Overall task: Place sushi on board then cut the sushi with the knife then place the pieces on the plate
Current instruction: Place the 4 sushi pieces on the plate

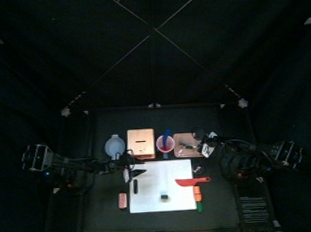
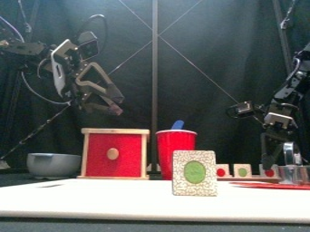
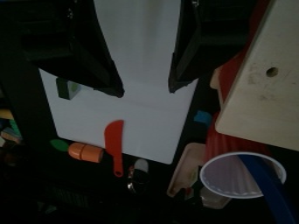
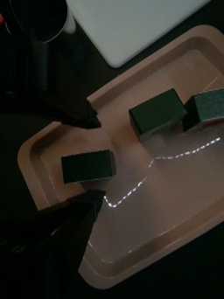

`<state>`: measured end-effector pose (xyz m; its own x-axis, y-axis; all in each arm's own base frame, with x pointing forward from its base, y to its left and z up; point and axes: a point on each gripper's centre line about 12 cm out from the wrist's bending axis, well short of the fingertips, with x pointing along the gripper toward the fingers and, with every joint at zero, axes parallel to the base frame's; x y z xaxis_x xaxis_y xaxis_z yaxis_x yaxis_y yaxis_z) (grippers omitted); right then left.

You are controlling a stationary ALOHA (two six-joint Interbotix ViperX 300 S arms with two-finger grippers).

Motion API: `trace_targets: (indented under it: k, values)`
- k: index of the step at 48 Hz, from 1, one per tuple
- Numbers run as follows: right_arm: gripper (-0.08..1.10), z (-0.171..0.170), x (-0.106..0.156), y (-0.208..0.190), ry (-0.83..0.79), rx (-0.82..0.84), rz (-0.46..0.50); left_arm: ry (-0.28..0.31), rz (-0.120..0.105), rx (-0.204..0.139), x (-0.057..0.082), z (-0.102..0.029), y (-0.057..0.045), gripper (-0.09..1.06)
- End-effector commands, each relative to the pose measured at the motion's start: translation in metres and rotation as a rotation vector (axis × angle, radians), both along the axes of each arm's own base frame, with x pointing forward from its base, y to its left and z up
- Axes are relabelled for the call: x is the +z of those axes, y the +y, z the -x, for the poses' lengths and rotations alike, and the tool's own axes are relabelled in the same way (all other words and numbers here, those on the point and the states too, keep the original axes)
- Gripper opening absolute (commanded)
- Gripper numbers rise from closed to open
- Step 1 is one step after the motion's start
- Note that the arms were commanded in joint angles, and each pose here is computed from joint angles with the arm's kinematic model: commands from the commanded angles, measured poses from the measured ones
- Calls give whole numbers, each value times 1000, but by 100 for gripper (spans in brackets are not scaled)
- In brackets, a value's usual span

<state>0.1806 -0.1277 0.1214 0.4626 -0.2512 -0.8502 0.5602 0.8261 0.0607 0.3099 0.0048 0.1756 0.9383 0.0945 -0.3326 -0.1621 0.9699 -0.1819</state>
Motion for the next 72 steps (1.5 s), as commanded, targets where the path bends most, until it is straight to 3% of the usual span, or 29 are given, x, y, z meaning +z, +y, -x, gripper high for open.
trace_targets:
  k: [1,15,26,51,72]
  values:
    - [94,-7,23,-1,-69,7,34,-40,1,1,11,-5,0,83]
    - [94,-56,91,63,-304,292,65,-41,1,3,12,-5,0,83]
    - [94,-92,119,114,-481,432,49,-46,0,3,13,-6,1,83]
    - [95,-160,73,206,-471,518,-84,-46,0,6,13,-6,2,83]
    - [95,-200,29,222,-384,486,-102,-35,1,6,10,-4,1,83]
